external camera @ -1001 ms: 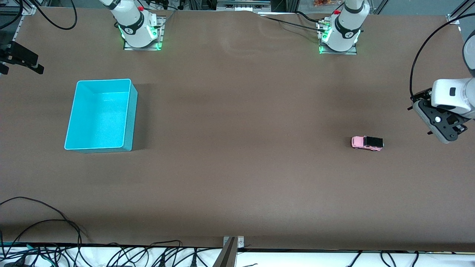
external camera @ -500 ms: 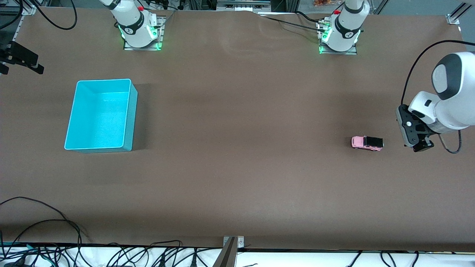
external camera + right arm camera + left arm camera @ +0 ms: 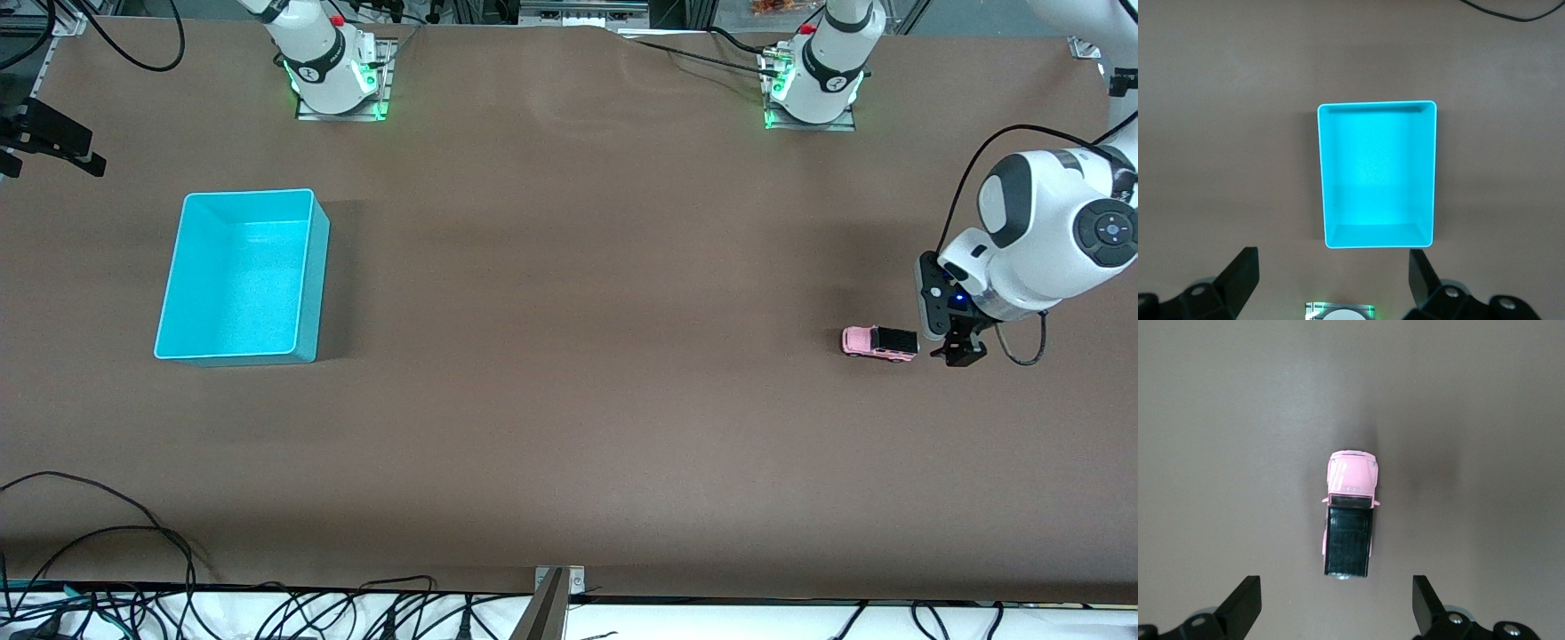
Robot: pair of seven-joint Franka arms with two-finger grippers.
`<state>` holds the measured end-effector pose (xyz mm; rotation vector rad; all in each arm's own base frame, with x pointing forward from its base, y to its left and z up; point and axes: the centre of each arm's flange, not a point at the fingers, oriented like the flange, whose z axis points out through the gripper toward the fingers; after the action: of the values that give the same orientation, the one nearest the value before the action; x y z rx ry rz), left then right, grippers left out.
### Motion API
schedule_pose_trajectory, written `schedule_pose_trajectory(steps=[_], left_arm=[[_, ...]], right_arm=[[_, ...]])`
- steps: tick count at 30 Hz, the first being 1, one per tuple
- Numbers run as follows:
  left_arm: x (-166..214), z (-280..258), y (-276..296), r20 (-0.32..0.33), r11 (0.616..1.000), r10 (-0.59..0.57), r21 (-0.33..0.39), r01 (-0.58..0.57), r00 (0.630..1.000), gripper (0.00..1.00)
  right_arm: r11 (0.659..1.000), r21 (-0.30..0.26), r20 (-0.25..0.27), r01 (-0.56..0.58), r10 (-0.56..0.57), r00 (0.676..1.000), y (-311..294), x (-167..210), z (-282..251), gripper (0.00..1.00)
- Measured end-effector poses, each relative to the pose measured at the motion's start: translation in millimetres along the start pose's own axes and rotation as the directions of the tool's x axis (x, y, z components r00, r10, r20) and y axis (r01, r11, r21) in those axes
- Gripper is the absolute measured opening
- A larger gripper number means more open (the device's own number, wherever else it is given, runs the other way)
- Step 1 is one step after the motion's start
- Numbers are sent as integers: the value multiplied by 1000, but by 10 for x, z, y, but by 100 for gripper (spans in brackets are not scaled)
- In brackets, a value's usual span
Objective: Wind and store pink jeep toy
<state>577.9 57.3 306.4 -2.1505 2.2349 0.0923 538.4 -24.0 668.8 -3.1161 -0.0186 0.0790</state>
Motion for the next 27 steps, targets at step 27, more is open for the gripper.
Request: schedule_pose_trajectory(steps=[27], left_arm=[[-75,1024,59,-8,999,3,-32,-3,1000,100]], right_arm=[[1000,0,0,0,0,1000,0,0,0,100]])
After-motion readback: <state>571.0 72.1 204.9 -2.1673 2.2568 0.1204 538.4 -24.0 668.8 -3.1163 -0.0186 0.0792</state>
